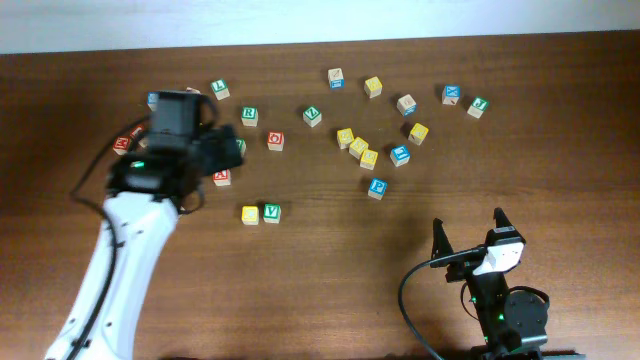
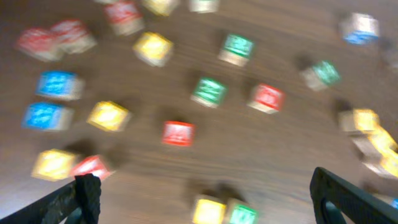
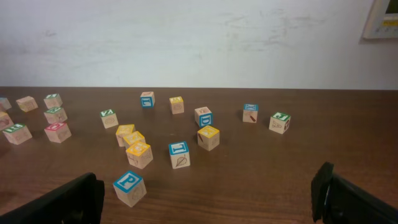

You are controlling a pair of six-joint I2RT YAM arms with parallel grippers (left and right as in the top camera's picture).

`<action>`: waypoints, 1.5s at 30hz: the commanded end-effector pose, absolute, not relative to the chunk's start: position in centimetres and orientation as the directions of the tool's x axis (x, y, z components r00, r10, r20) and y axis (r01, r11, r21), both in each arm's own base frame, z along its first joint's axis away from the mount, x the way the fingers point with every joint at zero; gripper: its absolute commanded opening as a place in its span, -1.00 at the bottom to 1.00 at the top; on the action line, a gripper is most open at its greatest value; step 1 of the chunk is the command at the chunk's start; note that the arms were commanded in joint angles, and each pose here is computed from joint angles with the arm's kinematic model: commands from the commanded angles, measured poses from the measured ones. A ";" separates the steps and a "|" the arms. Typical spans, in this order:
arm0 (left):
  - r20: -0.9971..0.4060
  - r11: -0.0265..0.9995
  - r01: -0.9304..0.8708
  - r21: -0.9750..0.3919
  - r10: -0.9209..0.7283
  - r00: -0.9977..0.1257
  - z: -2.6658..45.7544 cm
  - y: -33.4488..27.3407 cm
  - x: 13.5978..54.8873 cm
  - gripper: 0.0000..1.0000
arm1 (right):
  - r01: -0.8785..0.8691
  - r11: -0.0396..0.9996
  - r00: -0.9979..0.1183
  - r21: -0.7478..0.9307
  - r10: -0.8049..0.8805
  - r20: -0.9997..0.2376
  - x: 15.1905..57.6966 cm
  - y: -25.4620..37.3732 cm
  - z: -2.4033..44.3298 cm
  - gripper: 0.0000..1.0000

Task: Spell out CVPR
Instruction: 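Raise the left arm aside and move the right gripper to the blue P block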

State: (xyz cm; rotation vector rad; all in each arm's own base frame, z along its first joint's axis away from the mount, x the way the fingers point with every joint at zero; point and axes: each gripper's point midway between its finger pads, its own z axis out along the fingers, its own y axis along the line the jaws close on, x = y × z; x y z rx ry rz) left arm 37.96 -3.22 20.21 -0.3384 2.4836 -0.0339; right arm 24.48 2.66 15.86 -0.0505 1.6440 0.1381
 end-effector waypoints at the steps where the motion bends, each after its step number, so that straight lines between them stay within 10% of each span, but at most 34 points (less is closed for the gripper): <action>1: -0.572 0.940 -0.327 -0.098 -0.322 -0.754 20.5 0.5 37.3 0.98 | -0.110 0.991 -0.067 0.069 0.062 -0.996 24.5 2.5 16.0 0.97; 5: -0.564 0.933 -0.347 -0.094 -0.337 -0.754 20.3 1.3 37.1 0.98 | -0.461 0.868 0.001 0.186 0.210 -0.978 22.7 8.3 19.9 0.97; 9: -0.542 0.933 -0.350 -0.084 -0.337 -0.770 19.9 1.3 36.5 0.98 | -0.510 0.857 0.370 0.071 0.293 -0.882 19.7 7.8 29.7 0.97; 12: -0.528 0.933 -0.351 -0.076 -0.336 -0.780 19.7 1.3 36.2 0.98 | -0.471 0.882 0.426 0.027 0.254 -0.868 18.7 7.2 34.2 0.97; 19: -0.524 0.933 -0.351 -0.074 -0.336 -0.783 19.6 1.3 36.0 0.98 | -0.394 0.907 -0.168 0.145 0.084 -0.982 25.9 7.9 35.5 0.97; 22: -0.524 0.933 -0.351 -0.074 -0.336 -0.783 19.6 1.3 36.0 0.98 | -0.390 0.876 -0.502 0.283 0.056 -0.863 29.7 9.5 34.0 0.97; 26: -0.523 0.933 -0.351 -0.074 -0.336 -0.783 19.6 1.3 36.0 0.98 | -0.551 0.577 -0.718 0.602 0.039 -0.695 32.1 16.0 33.0 0.91; 29: -0.520 0.933 -0.352 -0.072 -0.336 -0.785 19.5 1.3 35.9 0.98 | -0.078 0.816 -0.884 0.572 0.209 -0.418 36.5 13.4 23.0 0.56; 33: -0.517 0.933 -0.352 -0.071 -0.336 -0.787 19.5 1.3 35.9 0.98 | 0.254 0.934 -0.902 0.251 0.322 -0.287 36.6 12.6 13.8 0.61; 45: -0.518 0.933 -0.352 -0.070 -0.336 -0.787 19.5 1.3 35.9 0.98 | 0.318 0.947 -0.930 0.040 0.320 -0.179 37.1 14.7 2.4 0.32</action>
